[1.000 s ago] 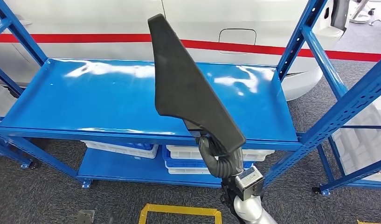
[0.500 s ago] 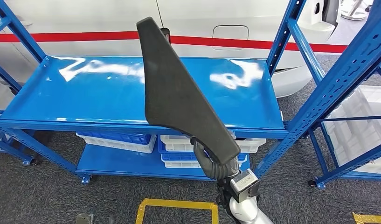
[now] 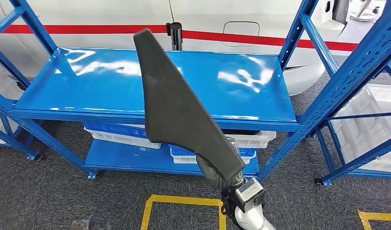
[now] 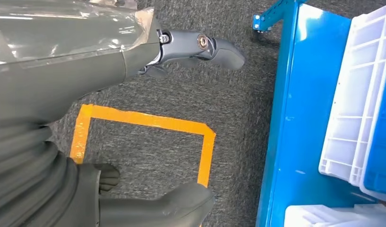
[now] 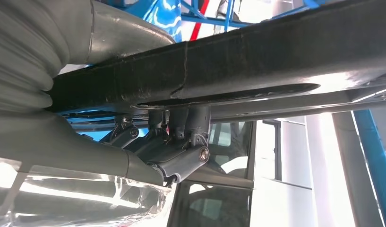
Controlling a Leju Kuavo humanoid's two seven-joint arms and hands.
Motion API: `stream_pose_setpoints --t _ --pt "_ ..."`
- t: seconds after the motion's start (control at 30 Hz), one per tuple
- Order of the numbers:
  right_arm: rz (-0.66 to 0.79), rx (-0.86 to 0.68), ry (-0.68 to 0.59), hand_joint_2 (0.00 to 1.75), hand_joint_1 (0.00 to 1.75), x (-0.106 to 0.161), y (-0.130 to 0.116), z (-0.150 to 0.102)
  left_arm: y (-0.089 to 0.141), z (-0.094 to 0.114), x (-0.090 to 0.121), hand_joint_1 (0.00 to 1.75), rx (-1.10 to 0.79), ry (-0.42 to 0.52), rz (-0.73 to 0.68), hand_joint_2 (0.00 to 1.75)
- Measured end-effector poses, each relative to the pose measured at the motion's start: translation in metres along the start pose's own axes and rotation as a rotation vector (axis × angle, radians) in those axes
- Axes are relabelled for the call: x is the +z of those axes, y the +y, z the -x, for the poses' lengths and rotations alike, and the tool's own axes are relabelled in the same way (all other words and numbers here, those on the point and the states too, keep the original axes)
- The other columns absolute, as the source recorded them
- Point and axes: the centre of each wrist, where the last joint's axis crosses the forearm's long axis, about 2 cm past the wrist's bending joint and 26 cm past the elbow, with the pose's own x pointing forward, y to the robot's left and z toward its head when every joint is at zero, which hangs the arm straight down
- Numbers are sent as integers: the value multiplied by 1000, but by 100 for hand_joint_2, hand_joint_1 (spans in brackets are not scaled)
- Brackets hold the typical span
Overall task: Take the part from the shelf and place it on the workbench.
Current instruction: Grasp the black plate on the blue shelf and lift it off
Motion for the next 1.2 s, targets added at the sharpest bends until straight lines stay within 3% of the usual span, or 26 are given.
stream_pose_setpoints --t 0.53,1.2 --pt "3 11 2 175 175 3 4 0 12 16 10 0 6 137 66 175" --pt "3 32 1 175 175 6 1 -1 20 16 7 0 -27 158 80 175"
